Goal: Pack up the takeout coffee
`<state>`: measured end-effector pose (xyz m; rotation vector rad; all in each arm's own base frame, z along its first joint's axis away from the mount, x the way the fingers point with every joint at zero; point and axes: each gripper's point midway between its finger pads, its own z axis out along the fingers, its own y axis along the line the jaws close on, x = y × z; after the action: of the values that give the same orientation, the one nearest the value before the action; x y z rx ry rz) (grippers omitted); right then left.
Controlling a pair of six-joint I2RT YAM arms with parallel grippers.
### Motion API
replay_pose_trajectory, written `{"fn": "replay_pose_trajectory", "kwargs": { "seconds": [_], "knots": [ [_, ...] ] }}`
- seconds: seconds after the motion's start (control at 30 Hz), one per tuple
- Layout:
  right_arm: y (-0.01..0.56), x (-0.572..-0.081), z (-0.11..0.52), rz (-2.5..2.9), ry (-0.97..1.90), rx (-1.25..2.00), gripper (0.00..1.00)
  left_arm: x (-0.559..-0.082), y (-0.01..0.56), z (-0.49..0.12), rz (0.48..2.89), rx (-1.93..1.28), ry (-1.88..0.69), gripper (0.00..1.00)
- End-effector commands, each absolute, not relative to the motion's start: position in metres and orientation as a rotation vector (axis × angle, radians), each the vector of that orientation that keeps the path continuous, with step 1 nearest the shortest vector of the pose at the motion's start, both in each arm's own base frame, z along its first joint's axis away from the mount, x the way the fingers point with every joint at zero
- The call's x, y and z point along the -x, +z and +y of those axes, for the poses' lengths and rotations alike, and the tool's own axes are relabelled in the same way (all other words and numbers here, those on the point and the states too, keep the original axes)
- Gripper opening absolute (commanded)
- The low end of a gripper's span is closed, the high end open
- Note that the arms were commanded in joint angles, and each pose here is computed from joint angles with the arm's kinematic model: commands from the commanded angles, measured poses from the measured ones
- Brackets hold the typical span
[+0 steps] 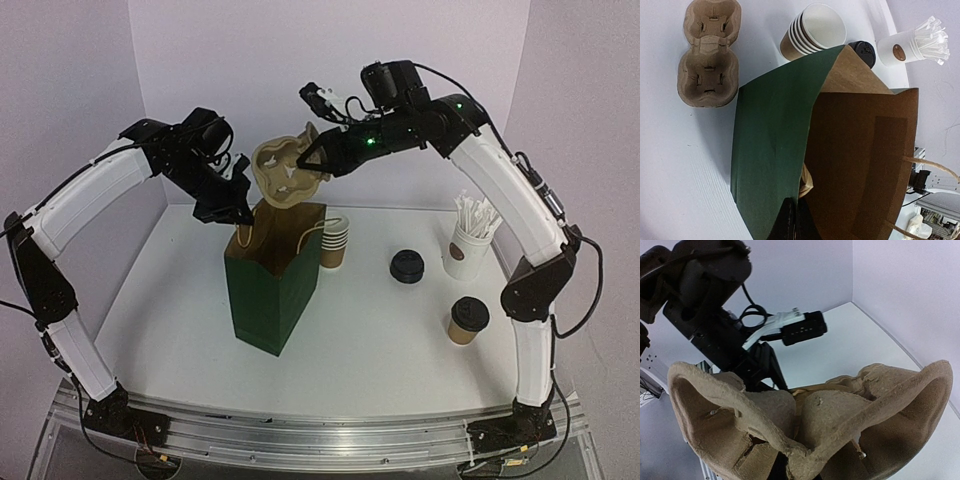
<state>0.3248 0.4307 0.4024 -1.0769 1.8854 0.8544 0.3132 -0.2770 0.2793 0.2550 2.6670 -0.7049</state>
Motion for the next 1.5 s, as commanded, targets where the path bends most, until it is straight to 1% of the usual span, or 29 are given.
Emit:
{"fn": "replay_pose_trajectory", "kwargs": {
  "seconds": [0.0,0.27,0.67,0.8,1.0,1.2,1.47],
  "knots": [
    [0.401,-0.296,0.45,1.872,0.976,1.139,0.0,-0.315,0.296,-0.283,2.625,-0.236,-0.759,0.0],
    [0.378,-0.262,0.458,2.022,1.222,1.16,0.0,-0.314,0.294,-0.286,2.623,-0.242,-0.789,0.0],
    [0.36,-0.247,0.459,2.103,1.265,1.198,0.0,-0.31,0.29,-0.29,2.639,-0.295,-0.813,0.0],
    [0.345,-0.246,0.455,2.158,1.22,1.223,0.0,-0.307,0.29,-0.29,2.642,-0.327,-0.814,0.0],
    [0.314,-0.258,0.443,2.26,1.032,1.232,0.0,-0.295,0.29,-0.297,2.659,-0.427,-0.881,0.0],
    [0.306,-0.274,0.44,2.297,0.926,1.164,0.0,-0.288,0.288,-0.3,2.672,-0.468,-0.921,0.0],
    [0.292,-0.283,0.432,2.344,0.816,1.149,0.0,-0.283,0.296,-0.309,2.654,-0.5,-0.975,0.0]
  ]
}}
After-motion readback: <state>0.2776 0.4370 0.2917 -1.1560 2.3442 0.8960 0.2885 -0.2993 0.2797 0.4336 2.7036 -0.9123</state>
